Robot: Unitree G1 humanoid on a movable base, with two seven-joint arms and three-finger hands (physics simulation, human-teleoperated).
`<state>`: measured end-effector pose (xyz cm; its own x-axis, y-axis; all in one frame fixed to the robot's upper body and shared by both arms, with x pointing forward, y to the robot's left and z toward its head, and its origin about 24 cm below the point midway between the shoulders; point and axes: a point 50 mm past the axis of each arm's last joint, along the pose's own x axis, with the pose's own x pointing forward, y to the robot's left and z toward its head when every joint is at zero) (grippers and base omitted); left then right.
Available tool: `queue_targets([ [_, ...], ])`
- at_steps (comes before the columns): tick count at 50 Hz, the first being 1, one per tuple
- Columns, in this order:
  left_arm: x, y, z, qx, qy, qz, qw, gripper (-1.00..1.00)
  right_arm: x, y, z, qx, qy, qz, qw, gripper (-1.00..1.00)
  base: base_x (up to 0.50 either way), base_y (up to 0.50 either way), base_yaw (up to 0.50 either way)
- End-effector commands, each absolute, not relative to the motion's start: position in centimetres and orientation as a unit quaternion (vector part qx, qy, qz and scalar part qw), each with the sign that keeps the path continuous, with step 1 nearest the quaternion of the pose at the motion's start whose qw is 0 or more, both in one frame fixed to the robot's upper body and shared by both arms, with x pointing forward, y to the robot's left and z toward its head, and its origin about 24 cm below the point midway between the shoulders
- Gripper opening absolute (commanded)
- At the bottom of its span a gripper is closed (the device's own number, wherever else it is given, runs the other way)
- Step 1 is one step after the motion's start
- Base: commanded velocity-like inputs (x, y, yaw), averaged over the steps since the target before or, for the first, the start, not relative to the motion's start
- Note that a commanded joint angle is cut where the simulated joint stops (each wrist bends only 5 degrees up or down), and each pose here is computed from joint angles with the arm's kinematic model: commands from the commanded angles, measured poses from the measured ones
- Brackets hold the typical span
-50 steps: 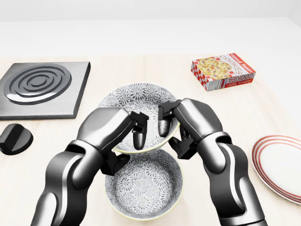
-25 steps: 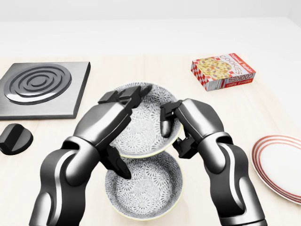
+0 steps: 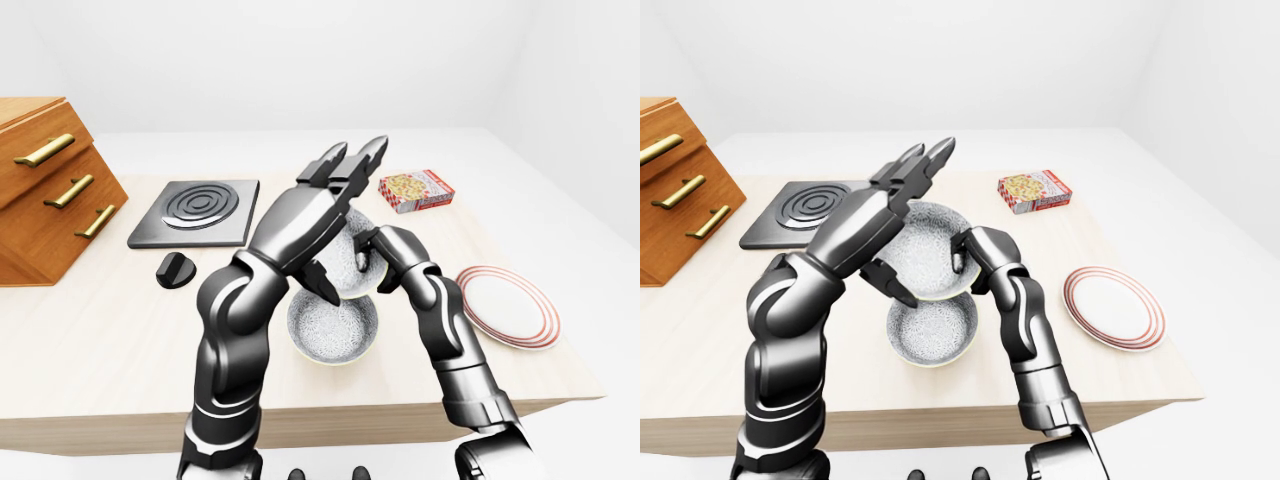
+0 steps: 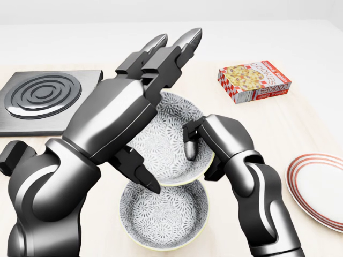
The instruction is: Pick the akita bowl from table center and place it on the plate.
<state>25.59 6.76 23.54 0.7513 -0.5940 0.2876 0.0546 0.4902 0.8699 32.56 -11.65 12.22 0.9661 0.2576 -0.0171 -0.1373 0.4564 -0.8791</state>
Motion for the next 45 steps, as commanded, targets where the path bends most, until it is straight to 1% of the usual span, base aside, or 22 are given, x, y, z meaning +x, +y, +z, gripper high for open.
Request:
queue_targets([
  [1, 23.9, 7.2, 26.0, 0.468, -0.348, -0.164, 0.796, 1.00, 32.6, -11.9, 12.3, -0.467, -0.066, 0.116, 0.874, -1.00, 0.00, 0.00, 0.00],
  [8, 24.5, 8.6, 26.0, 0.477, -0.337, -0.152, 0.797, 1.00, 32.4, -12.9, 12.6, -0.473, -0.064, 0.108, 0.872, -1.00, 0.00, 0.00, 0.00],
  [16, 25.9, 10.9, 23.9, 0.478, -0.275, -0.156, 0.819, 1.00, 31.1, -15.3, 13.3, -0.475, -0.063, 0.089, 0.873, -1.00, 0.00, 0.00, 0.00],
  [18, 26.2, 11.3, 23.6, 0.463, -0.269, -0.161, 0.829, 1.00, 30.7, -15.9, 13.4, -0.476, -0.062, 0.086, 0.873, -1.00, 0.00, 0.00, 0.00],
  [19, 26.5, 11.8, 23.2, 0.443, -0.263, -0.158, 0.842, 1.00, 30.4, -16.4, 13.5, -0.476, -0.060, 0.081, 0.873, -1.00, 0.00, 0.00, 0.00],
  [22, 26.3, 12.2, 22.7, 0.417, -0.270, -0.156, 0.854, 1.00, 30.2, -17.1, 13.4, -0.476, -0.054, 0.074, 0.874, -1.00, 0.00, 0.00, 0.00],
  [24, 26.6, 12.8, 21.7, 0.402, -0.254, -0.153, 0.866, 1.00, 30.1, -17.8, 13.4, -0.477, -0.049, 0.067, 0.875, -1.00, 0.00, 0.00, 0.00],
  [27, 27.9, 13.8, 20.6, 0.379, -0.230, -0.146, 0.885, 1.00, 29.8, -18.6, 13.5, -0.478, -0.047, 0.060, 0.875, -1.00, 0.00, 0.00, 0.00],
  [33, 29.3, 15.2, 19.4, 0.352, -0.202, -0.129, 0.905, 1.00, 29.7, -20.6, 13.5, -0.483, -0.029, 0.038, 0.874, -1.00, 0.00, 0.00, 0.00],
  [38, 29.9, 15.5, 18.7, 0.344, -0.187, -0.124, 0.912, 1.00, 29.3, -22.7, 13.6, -0.483, -0.014, 0.018, 0.875, -1.00, 0.00, 0.00, 0.00],
  [45, 29.7, 15.4, 18.5, 0.342, -0.187, -0.124, 0.912, 1.00, 28.4, -25.4, 14.1, -0.487, 0.004, -0.009, 0.873, -1.00, 0.00, 0.00, 0.00],
])
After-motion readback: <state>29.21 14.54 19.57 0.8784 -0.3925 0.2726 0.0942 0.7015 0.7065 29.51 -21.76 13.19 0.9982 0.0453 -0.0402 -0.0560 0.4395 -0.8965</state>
